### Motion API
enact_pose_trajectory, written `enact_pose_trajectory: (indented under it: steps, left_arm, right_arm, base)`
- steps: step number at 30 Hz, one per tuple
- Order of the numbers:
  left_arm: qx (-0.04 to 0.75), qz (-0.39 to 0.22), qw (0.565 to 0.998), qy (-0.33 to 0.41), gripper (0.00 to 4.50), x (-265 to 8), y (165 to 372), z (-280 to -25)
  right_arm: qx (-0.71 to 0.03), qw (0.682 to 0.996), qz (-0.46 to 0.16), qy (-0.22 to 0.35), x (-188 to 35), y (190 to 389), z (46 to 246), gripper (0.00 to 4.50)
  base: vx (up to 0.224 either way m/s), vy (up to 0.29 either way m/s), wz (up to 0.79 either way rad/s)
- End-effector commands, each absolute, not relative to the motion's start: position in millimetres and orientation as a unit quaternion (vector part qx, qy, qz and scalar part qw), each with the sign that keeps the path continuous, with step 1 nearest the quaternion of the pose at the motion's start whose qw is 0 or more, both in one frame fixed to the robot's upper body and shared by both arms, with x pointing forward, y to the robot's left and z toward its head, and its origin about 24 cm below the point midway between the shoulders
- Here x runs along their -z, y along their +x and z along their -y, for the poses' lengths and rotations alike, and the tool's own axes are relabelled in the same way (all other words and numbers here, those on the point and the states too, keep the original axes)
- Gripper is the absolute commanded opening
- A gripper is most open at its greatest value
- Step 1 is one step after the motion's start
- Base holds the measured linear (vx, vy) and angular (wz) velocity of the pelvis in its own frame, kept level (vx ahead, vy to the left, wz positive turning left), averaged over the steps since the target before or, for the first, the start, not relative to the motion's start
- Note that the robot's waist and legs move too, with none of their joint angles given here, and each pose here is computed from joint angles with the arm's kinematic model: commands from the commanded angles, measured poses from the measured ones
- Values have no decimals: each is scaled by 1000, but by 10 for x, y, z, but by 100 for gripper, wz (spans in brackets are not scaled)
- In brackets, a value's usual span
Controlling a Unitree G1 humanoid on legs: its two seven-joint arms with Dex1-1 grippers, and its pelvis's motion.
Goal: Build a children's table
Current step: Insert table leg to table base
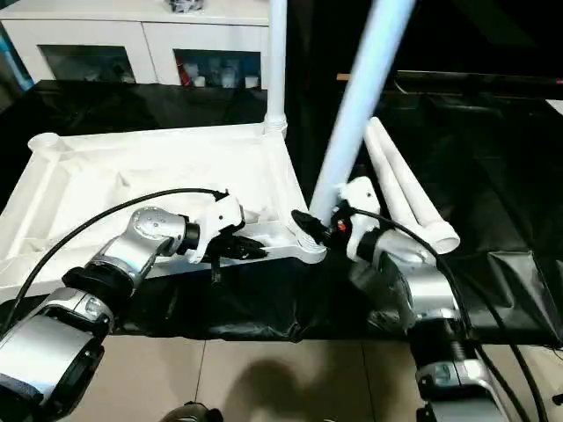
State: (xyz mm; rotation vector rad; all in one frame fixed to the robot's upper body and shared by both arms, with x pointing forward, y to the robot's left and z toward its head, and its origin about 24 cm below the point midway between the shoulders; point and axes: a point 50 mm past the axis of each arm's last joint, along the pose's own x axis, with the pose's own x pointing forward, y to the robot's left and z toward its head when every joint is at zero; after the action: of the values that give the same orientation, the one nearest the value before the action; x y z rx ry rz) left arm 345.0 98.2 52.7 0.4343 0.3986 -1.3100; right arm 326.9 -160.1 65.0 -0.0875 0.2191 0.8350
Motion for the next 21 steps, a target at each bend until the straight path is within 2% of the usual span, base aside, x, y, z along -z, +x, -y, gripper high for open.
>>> enact_pose_trajectory:
  steps: [1, 11, 17, 21]
  left_arm:
    - [592, -189, 753, 215, 0, -554, 3485, -1036]
    - [633, -166, 724, 218, 0, -613, 3455, -1034]
    - [684, -156, 680, 216, 0, -658, 3401, -1065]
    - [693, -162, 667, 222, 0, -672, 3399, -1092]
  right_arm:
    - [-431, 881, -192, -36, -316, 3123, 1571, 193]
    - [-471, 865, -174, -11, -292, 3055, 1545, 192]
    - [-533, 829, -171, -16, -263, 2935, 1468, 192]
    - [-551, 816, -175, -22, -238, 2894, 1436, 192]
  base:
    - [0, 0, 0]
    - [0, 0, 0]
    - [0, 0, 0]
    - [0, 0, 0]
